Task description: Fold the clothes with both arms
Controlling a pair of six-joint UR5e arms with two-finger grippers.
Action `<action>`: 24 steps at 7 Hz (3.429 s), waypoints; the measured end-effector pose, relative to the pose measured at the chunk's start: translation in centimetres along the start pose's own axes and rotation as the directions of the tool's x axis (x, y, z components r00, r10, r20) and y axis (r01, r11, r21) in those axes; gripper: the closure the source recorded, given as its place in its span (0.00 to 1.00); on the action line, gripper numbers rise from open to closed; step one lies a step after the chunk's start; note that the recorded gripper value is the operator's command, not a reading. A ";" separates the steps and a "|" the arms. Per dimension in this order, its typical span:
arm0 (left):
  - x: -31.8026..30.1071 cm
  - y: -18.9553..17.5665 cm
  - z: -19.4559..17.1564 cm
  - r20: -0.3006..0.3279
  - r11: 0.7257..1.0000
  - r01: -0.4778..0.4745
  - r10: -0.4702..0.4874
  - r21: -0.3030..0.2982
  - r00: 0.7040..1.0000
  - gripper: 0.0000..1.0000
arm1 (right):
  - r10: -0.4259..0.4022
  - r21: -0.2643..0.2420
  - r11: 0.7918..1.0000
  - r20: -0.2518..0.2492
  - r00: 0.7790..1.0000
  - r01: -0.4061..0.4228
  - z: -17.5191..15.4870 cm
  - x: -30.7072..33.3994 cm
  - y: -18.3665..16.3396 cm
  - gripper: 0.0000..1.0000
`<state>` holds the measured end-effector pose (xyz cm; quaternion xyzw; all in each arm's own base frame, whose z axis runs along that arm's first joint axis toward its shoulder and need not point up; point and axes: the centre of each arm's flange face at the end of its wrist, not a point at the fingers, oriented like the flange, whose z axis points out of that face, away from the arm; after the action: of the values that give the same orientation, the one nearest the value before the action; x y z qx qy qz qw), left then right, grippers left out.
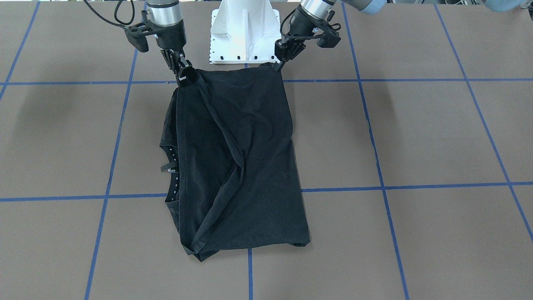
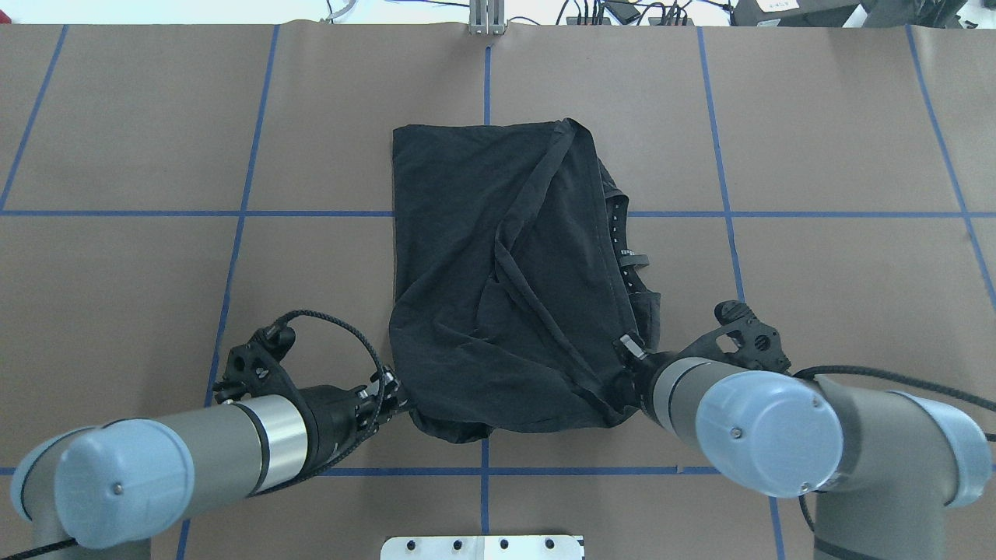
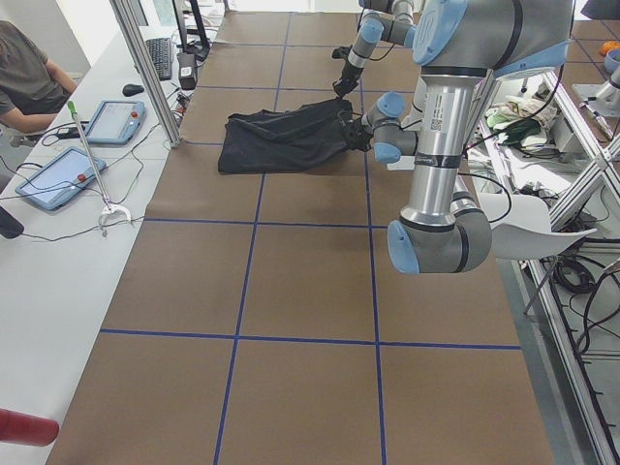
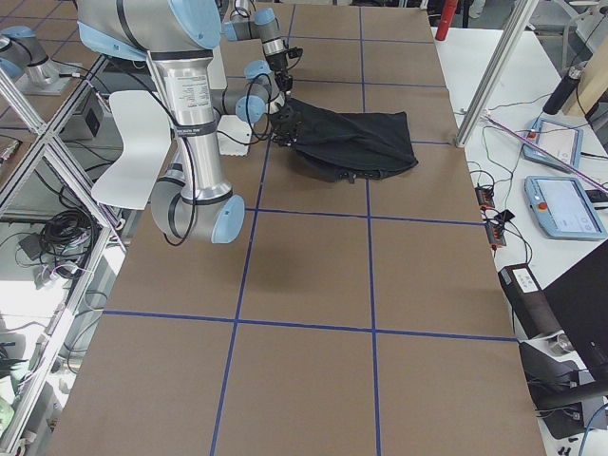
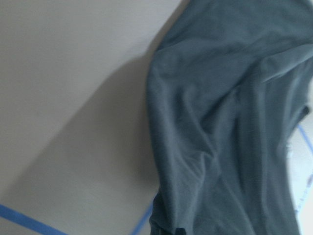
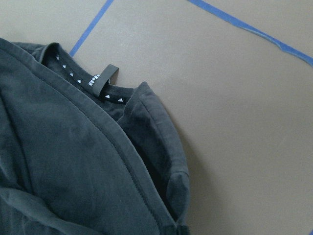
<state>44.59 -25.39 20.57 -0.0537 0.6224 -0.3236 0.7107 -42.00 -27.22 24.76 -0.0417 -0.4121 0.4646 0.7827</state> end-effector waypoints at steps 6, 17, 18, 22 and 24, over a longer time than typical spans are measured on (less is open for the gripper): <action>16.5 -22.1 8.6 0.049 0.962 -0.107 0.097 0.252 0.994 0.20 | -0.017 0.017 1.000 -0.105 0.994 0.019 8.1 -21.0 -13.1 0.01; 1.9 -41.6 -4.3 0.269 0.532 -0.843 0.803 0.080 0.532 0.01 | -0.532 -0.062 0.847 -0.058 0.845 0.529 8.9 -13.1 -42.1 0.00; -2.3 -45.5 -9.6 0.306 0.409 -0.913 0.868 0.005 0.390 0.01 | -0.635 -0.103 0.771 -0.056 0.770 0.628 7.1 -6.8 -47.6 0.00; -13.5 -56.7 -26.5 0.415 0.217 -0.950 0.903 -0.225 0.108 0.01 | -0.863 -0.186 0.487 0.046 0.502 0.854 2.2 11.8 -60.0 0.00; -15.8 -58.1 -29.0 0.394 0.303 -0.912 0.901 -0.275 0.181 0.00 | -0.889 -0.246 0.424 0.067 0.452 0.871 1.6 13.9 -61.7 0.00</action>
<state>-5.19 -53.14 55.44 0.2538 0.3301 0.1773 0.8917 2.84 -51.96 61.90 0.0665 -0.3979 -0.0694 0.9124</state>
